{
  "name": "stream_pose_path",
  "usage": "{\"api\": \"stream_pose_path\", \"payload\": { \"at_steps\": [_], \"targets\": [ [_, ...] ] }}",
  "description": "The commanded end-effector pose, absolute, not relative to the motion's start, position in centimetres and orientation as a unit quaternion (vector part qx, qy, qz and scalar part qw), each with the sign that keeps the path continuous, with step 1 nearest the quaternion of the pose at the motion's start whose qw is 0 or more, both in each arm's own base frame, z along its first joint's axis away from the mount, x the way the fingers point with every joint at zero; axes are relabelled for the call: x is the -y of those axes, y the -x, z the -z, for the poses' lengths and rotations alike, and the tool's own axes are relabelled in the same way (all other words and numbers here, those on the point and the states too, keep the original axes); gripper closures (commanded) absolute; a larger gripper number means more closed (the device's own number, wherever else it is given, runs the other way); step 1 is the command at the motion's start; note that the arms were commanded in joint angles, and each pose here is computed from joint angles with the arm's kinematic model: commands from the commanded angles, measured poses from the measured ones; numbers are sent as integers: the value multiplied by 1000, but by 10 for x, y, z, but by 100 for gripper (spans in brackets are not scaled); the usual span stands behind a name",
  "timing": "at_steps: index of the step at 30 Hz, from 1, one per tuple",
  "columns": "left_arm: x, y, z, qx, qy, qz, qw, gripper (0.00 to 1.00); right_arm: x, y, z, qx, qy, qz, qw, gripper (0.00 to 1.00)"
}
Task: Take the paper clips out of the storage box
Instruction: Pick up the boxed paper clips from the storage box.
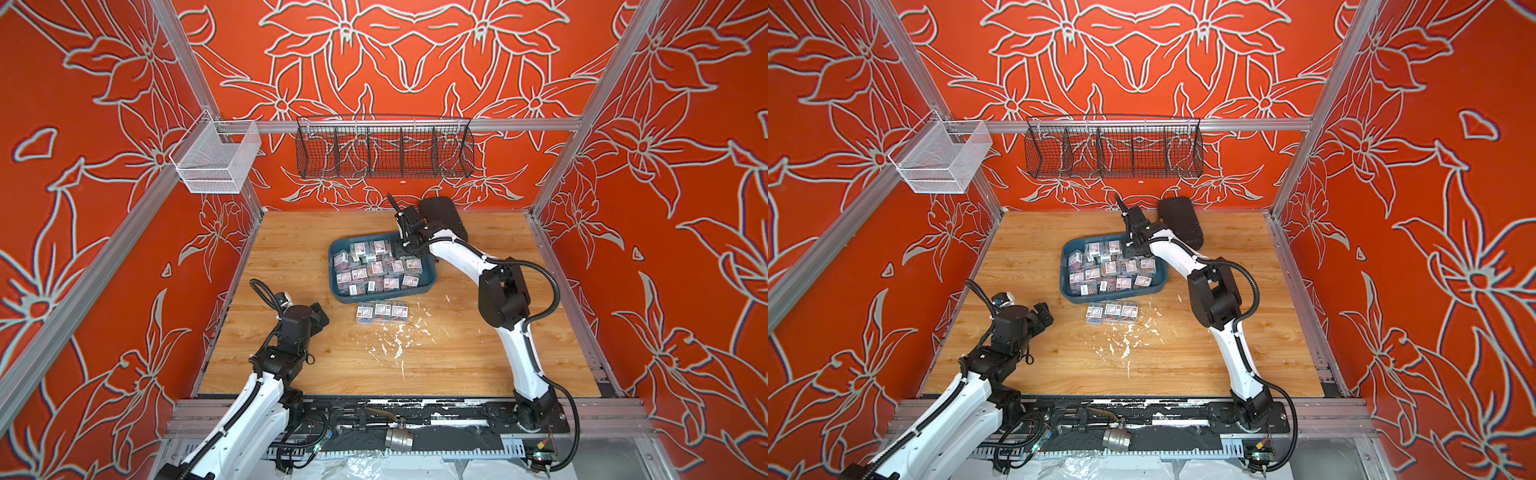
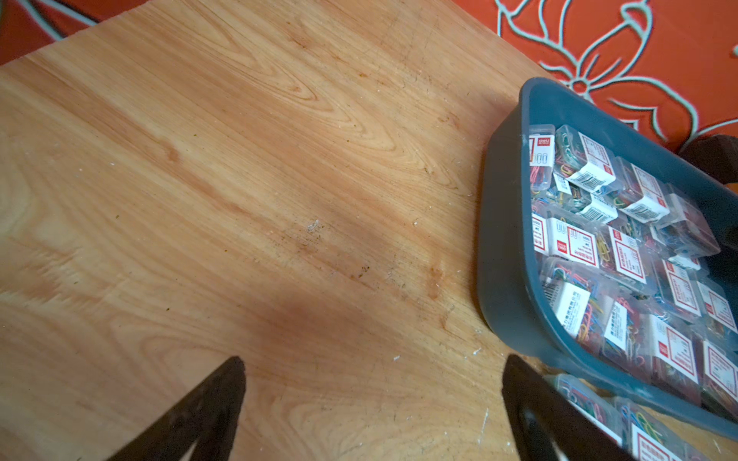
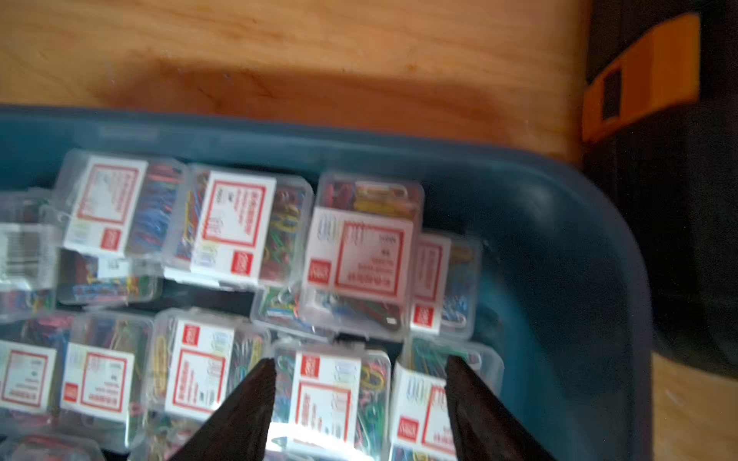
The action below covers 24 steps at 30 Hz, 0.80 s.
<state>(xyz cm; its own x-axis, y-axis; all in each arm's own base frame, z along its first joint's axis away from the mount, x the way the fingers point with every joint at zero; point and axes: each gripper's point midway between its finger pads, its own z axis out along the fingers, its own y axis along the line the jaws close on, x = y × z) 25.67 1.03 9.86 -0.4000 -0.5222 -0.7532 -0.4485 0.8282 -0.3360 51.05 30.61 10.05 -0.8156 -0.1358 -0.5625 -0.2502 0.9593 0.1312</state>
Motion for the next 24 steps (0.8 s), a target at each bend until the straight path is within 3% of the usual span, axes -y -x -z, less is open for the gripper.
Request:
{"api": "stream_pose_path", "payload": {
  "at_steps": [1,7,14,22,24],
  "targets": [
    [-13,-262,-111,-825,300,41,478,3,-308,-508,-69,-957,121,-98,245,31],
    [-12,-263,-111,-825,299,41,477,3,-312,-522,-55,-960,121,-86,239,31],
    [-12,-264,-111,-827,299,40,475,3,-306,-533,-49,-961,110,-63,245,38],
    [-12,-265,-110,-828,298,38,474,3,-304,-535,-55,-960,106,-58,253,37],
    [-12,-265,-110,-828,298,38,473,2,-304,-535,-60,-959,106,-61,255,42]
  ]
}}
